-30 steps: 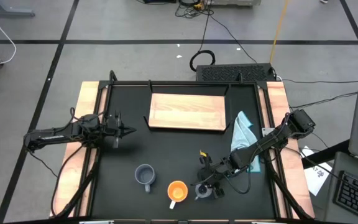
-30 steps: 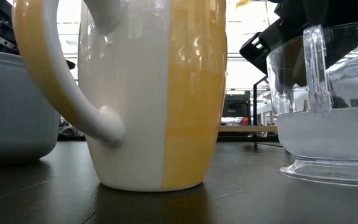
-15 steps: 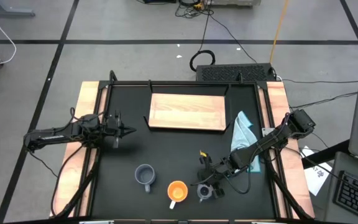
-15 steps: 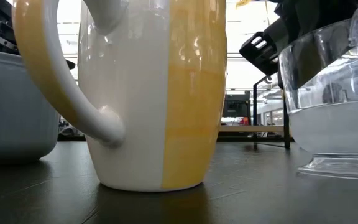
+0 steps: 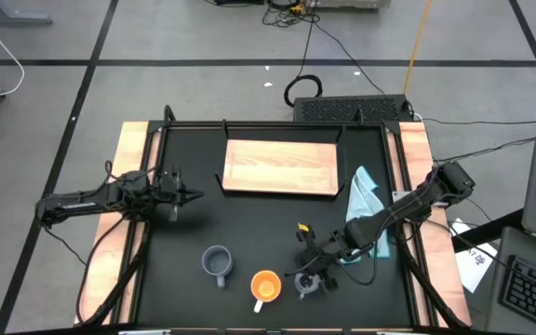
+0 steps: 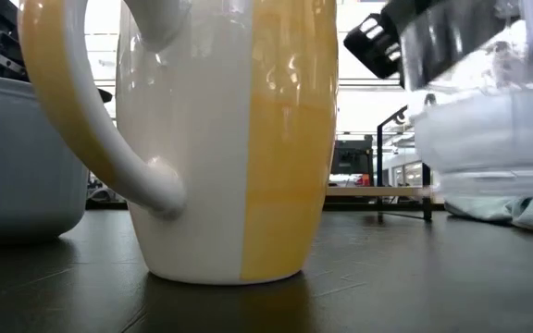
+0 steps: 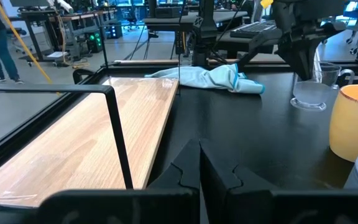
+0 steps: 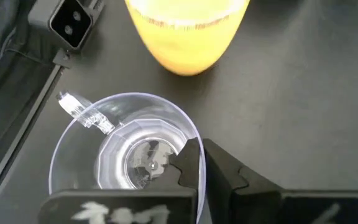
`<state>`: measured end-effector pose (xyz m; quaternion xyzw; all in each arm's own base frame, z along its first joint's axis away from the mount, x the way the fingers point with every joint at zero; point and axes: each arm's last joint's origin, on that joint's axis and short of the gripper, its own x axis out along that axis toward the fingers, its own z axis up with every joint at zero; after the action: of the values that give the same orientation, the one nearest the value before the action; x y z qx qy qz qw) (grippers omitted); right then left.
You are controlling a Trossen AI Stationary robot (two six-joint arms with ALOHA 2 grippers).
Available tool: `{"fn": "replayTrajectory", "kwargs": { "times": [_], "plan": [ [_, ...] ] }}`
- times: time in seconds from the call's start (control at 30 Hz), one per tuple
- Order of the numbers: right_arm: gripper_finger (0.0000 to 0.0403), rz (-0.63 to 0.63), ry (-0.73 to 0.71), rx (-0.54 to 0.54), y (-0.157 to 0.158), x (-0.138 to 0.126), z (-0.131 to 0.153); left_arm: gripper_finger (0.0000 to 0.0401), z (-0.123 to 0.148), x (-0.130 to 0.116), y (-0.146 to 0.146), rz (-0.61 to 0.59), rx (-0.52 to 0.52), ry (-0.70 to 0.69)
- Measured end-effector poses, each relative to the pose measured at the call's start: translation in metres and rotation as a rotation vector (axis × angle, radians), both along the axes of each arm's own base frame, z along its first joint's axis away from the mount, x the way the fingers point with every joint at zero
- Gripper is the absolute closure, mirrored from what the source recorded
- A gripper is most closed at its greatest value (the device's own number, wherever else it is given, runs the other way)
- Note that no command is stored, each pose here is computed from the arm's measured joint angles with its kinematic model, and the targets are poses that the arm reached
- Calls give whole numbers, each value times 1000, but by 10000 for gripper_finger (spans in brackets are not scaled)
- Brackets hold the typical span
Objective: Stack small to large cups/mugs on shelf
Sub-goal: Put the transparent mug on the shelf
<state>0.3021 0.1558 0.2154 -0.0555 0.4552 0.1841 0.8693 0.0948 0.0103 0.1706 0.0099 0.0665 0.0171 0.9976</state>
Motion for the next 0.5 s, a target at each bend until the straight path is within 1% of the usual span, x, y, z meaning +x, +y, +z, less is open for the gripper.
{"fn": "replayTrajectory", "kwargs": {
  "times": [0.23,0.5],
  "plan": [
    [402,31,-26,-26,-4,7,14,398,0,0,0,0,0,1],
    [402,50,-138,-21,-15,6,37,398,0,0,0,0,0,2]
  ]
}}
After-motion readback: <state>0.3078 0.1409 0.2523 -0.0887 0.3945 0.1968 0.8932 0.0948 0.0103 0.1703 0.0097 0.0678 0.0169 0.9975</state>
